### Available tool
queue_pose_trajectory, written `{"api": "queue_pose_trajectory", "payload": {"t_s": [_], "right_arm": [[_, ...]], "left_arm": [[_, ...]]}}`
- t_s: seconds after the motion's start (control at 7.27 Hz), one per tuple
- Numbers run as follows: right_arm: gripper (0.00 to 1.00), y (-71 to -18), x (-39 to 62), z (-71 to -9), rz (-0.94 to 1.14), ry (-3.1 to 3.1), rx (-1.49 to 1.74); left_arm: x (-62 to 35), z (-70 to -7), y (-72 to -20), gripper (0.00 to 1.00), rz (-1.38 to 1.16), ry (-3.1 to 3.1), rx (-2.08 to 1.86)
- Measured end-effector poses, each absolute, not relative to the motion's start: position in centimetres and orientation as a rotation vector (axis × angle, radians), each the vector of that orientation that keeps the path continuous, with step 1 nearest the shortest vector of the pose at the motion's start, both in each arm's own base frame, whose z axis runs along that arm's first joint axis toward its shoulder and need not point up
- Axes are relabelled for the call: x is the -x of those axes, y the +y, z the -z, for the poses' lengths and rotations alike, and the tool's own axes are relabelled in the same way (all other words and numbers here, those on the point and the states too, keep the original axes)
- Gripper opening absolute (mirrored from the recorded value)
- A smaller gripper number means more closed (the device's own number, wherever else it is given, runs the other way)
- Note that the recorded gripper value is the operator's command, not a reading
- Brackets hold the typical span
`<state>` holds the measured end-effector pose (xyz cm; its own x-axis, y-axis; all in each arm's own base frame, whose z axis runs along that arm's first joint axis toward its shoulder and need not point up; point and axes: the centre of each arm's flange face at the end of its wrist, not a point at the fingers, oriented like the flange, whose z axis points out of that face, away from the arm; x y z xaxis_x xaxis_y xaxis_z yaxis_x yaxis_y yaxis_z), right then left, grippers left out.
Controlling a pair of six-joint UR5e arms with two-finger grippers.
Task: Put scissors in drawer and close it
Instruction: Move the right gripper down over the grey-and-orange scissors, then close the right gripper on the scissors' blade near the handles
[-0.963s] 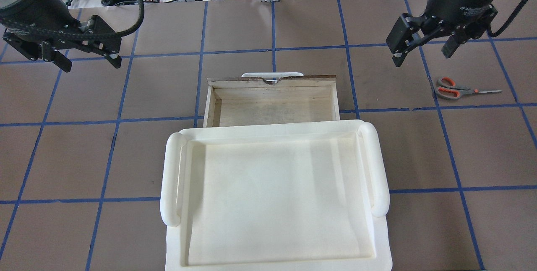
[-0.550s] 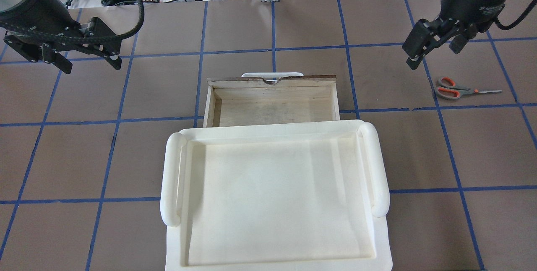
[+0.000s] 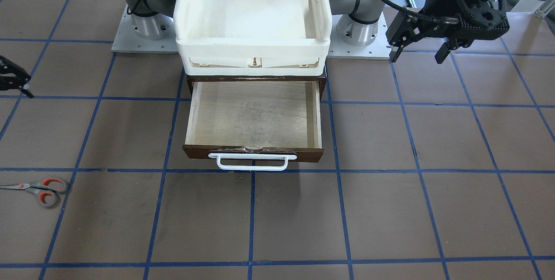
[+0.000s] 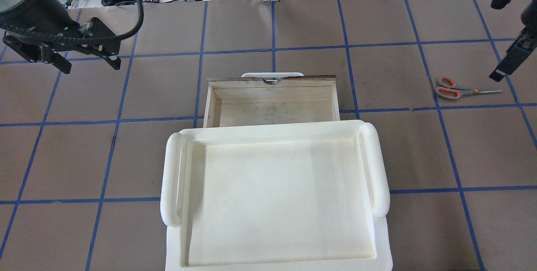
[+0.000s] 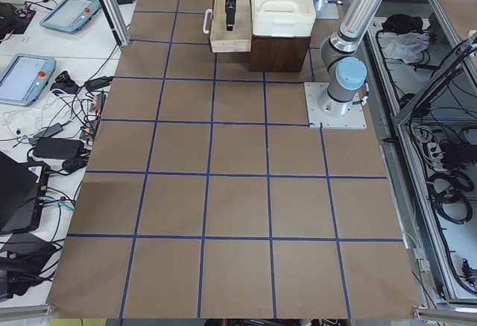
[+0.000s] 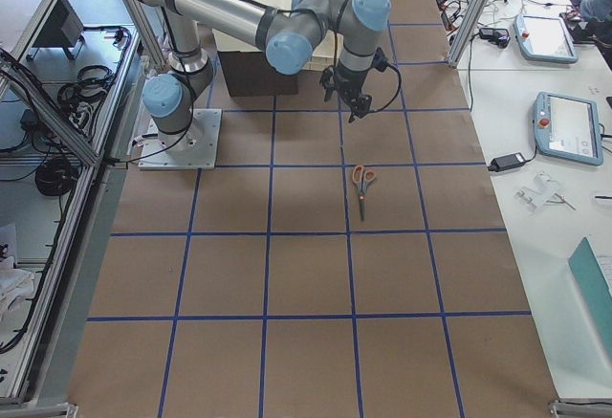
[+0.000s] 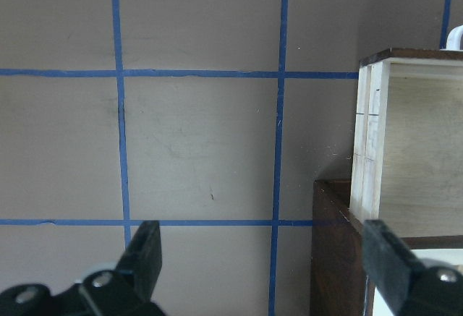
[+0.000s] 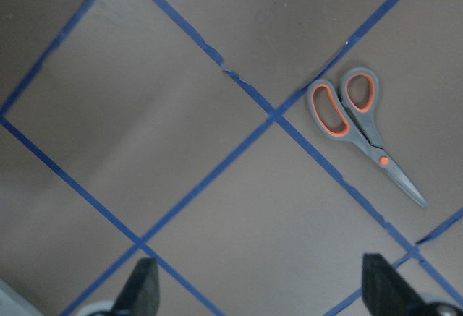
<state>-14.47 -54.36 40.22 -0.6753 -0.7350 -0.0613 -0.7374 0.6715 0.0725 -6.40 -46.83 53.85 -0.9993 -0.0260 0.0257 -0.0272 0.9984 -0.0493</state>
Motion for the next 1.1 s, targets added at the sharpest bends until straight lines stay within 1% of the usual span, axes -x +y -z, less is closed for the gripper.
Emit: {"api": "queue_pose_trajectory", "payload": {"t_s": [0.28, 0.55, 0.83, 1.1], "right_arm": [[0.99, -56.3, 20.0, -31.6, -0.08, 2.763, 1.548], [0.98, -57.1, 21.1, -23.2, 0.014, 2.692, 1.762], [0.88, -57.6, 21.3, -19.9, 0.154, 2.596, 1.907], [0.8, -58.0, 21.7, -18.5, 0.186, 2.529, 2.006]], "left_arm": [[6.4, -53.9, -46.8, 1.0, -0.08, -3.116, -0.042], [6.4, -54.0, -46.8, 1.0, -0.091, -3.117, -0.041], [6.4, -54.0, -46.9, 1.0, -0.094, -3.118, -0.041], [6.3, -54.1, -46.8, 1.0, -0.094, -3.12, -0.041]]}}
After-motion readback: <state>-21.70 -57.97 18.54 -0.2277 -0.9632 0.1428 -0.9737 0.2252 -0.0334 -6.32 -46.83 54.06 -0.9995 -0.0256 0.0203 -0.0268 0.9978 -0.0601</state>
